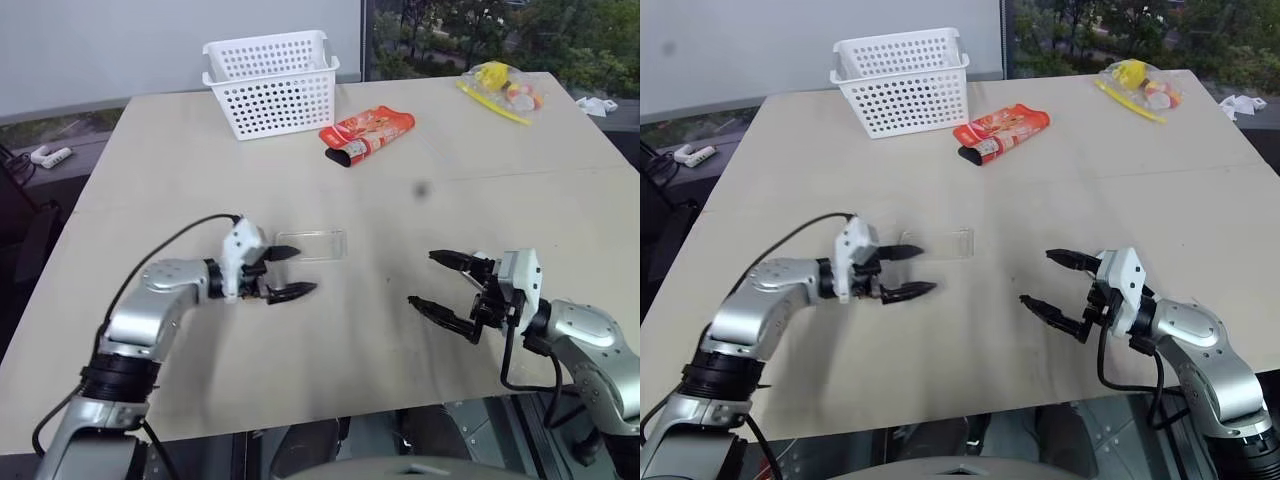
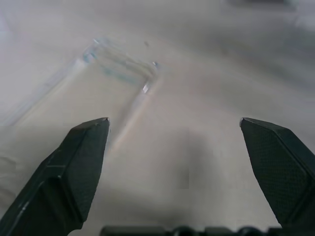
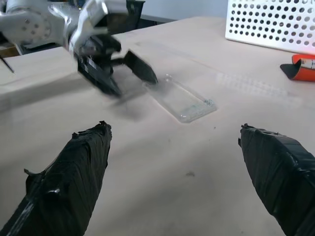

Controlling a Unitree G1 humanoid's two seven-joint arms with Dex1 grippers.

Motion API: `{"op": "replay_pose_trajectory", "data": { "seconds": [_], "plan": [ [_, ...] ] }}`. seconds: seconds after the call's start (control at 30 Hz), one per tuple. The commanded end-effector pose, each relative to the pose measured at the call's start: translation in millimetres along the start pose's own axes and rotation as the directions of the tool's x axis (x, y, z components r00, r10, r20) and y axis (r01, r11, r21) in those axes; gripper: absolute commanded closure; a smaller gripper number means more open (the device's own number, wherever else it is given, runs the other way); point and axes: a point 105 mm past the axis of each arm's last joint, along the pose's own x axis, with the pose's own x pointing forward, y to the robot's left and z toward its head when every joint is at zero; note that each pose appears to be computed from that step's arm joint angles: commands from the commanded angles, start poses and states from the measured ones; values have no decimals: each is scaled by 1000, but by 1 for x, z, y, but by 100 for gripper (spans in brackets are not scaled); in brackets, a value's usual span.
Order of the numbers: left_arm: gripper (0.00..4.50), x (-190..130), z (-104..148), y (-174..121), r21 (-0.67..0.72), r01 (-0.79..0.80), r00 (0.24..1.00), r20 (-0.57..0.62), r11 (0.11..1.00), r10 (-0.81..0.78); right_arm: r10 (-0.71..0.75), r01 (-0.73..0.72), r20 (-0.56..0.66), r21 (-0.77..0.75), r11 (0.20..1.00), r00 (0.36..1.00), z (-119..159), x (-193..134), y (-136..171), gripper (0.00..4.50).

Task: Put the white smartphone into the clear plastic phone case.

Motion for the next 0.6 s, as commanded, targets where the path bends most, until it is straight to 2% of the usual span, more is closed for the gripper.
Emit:
{"op": "replay_pose_trajectory", "data": {
  "seconds": [0.03, 0.2, 0.37, 0.47, 0.5, 0.53, 0.6],
  "plan": [
    [3, -17, 19, 23, 40, -61, 997, 45, 997, 60, -13, 14, 20, -38, 999, 1000, 11, -2, 2, 0],
    [3, 5, 1, 32, 104, -28, 997, -65, 994, 35, -11, 11, 24, -30, 999, 1000, 13, 1, 2, 0],
    [3, 44, -27, 31, 145, 79, 981, -185, 986, -52, -18, 16, -79, -32, 999, 997, 1, -1, 0, 0],
    [3, 56, -39, 39, 144, 71, 973, -228, 987, -37, -26, 23, -127, -27, 999, 992, -5, -3, 1, 0],
    [42, 58, -41, 42, 137, 63, 972, -232, 989, -30, -28, 25, -143, -24, 999, 989, -6, -4, 2, 0],
    [53, 60, -42, 43, 132, 62, 972, -235, 989, -29, -30, 27, -155, -23, 999, 987, -7, -4, 2, 0],
    [110, 61, -47, 42, 130, 82, 966, -256, 988, -46, -36, 33, -165, -19, 999, 986, -8, -4, 3, 0]
  ]
}}
